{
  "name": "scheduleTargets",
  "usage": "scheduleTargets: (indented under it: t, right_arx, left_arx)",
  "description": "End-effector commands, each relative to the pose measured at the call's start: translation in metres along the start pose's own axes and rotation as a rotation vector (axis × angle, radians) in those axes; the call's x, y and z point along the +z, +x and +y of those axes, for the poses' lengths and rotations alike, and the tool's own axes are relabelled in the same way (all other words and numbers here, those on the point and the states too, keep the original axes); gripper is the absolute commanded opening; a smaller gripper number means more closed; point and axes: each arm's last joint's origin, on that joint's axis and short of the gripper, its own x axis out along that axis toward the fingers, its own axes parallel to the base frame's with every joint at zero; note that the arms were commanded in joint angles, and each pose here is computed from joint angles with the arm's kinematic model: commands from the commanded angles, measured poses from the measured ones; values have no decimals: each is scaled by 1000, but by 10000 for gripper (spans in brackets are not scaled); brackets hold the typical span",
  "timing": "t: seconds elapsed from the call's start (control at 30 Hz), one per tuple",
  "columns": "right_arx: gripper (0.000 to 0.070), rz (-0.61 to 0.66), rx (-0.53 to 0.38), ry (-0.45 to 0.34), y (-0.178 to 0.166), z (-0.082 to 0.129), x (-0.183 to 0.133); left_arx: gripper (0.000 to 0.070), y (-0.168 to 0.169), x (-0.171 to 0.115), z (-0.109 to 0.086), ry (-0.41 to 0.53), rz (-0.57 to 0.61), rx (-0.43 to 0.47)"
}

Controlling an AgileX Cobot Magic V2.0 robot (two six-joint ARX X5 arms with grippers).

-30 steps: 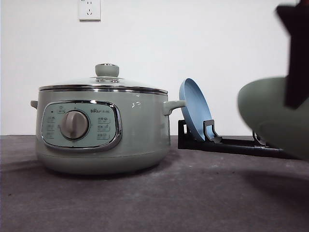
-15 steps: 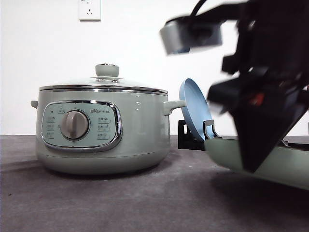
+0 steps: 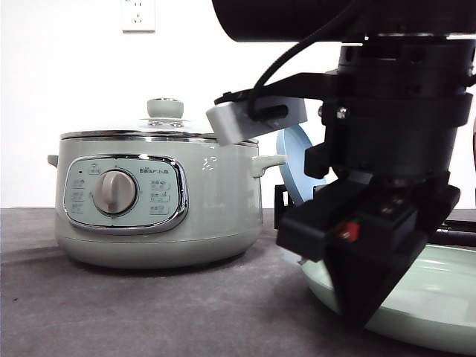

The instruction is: Transfer potato from steamer to green plate

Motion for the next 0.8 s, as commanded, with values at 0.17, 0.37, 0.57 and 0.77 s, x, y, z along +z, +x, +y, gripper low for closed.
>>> scheduleTargets:
  t: [0.17, 0.37, 0.57, 0.77]
  right_arx:
    - [440, -46, 137, 74, -19, -12, 9]
    - [492, -170, 248, 197, -53, -52, 15]
    - [592, -334, 320, 371, -89, -104, 0]
    - [627, -491, 253, 473, -124, -140, -35]
  left_arx:
    - [699, -2, 6, -2, 18, -20, -15]
    - [699, -2, 6, -2, 18, -20, -15]
    - [699, -2, 5, -2, 17, -19, -15]
    - [700, -2, 5, -2, 18, -19, -15]
